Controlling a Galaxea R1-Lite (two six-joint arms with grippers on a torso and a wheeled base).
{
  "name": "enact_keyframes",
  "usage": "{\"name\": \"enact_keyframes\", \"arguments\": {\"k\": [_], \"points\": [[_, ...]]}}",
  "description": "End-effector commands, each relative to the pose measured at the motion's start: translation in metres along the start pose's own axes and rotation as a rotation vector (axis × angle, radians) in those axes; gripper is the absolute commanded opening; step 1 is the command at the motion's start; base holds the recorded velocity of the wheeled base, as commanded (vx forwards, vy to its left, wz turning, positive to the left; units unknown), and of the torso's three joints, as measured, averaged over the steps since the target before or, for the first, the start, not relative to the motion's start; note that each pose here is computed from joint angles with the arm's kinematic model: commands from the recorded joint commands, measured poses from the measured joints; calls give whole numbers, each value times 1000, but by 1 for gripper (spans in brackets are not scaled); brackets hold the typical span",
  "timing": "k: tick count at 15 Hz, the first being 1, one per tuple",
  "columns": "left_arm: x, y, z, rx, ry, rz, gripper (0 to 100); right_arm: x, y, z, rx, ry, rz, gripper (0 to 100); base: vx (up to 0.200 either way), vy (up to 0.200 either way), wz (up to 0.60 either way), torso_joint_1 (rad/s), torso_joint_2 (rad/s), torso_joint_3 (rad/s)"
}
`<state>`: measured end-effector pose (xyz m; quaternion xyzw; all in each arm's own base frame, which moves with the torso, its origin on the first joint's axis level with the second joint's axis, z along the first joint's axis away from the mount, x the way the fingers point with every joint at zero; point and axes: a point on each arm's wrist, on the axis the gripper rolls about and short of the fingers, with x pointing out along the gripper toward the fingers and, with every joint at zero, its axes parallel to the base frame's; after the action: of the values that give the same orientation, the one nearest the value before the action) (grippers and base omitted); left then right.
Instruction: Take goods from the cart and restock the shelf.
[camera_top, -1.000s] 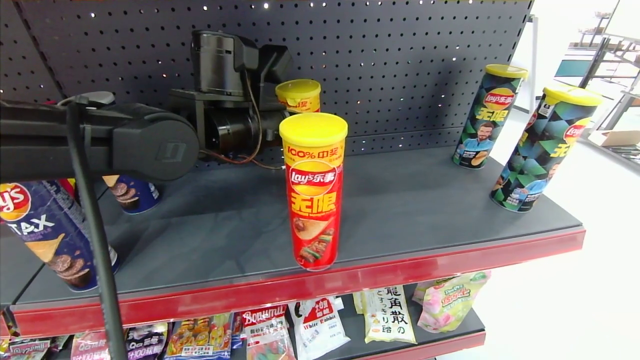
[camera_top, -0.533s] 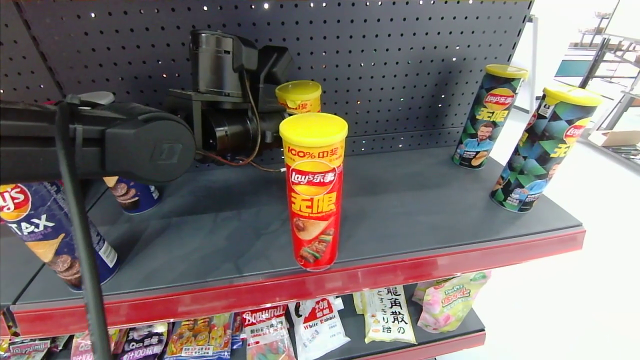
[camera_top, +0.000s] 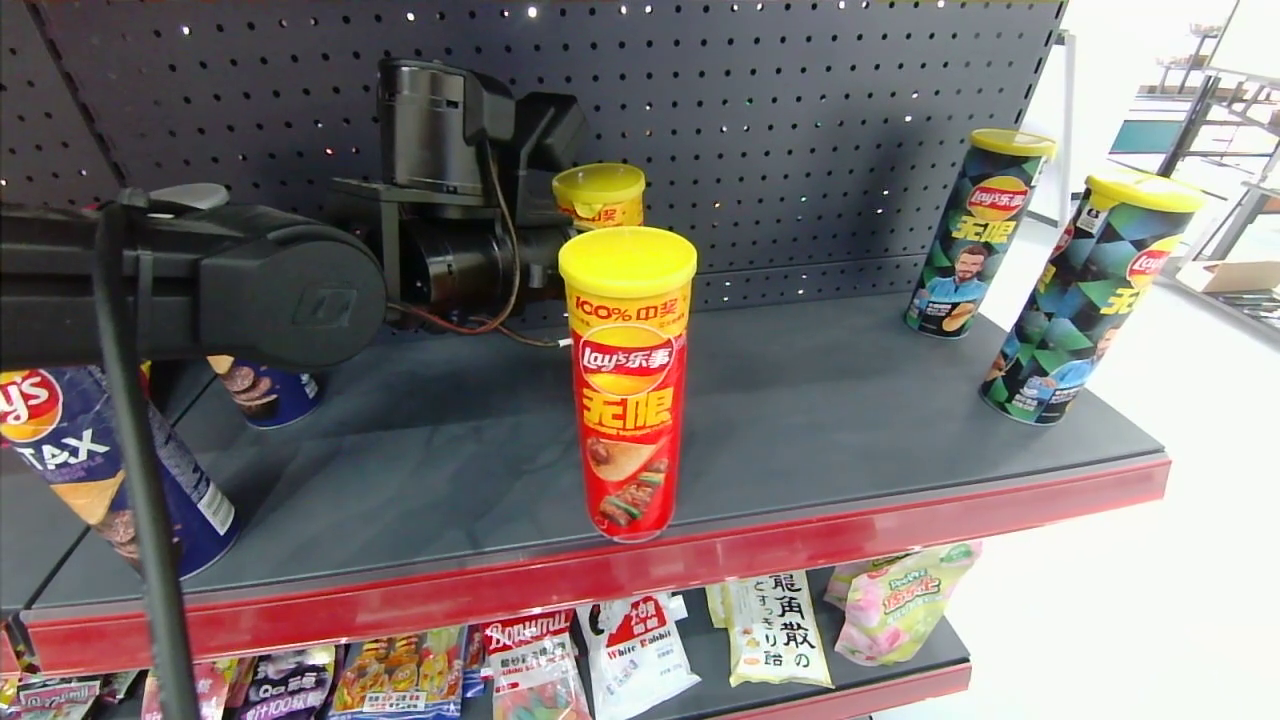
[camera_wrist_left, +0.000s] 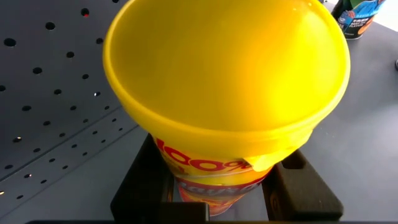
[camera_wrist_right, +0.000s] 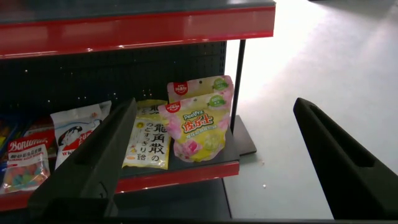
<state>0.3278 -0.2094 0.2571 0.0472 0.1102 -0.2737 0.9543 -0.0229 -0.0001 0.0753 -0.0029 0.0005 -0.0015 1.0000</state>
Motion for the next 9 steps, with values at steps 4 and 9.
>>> {"name": "enact_keyframes", "arguments": {"k": [4, 9], "points": [[-1, 1, 0, 0, -2, 3, 0, 0, 0, 0, 0, 0, 0, 100, 0, 0, 0, 0, 0, 0], [-1, 2, 1, -1, -8, 6, 100, 0, 0, 0, 0, 0, 0, 100, 0, 0, 0, 0, 0, 0]]}}
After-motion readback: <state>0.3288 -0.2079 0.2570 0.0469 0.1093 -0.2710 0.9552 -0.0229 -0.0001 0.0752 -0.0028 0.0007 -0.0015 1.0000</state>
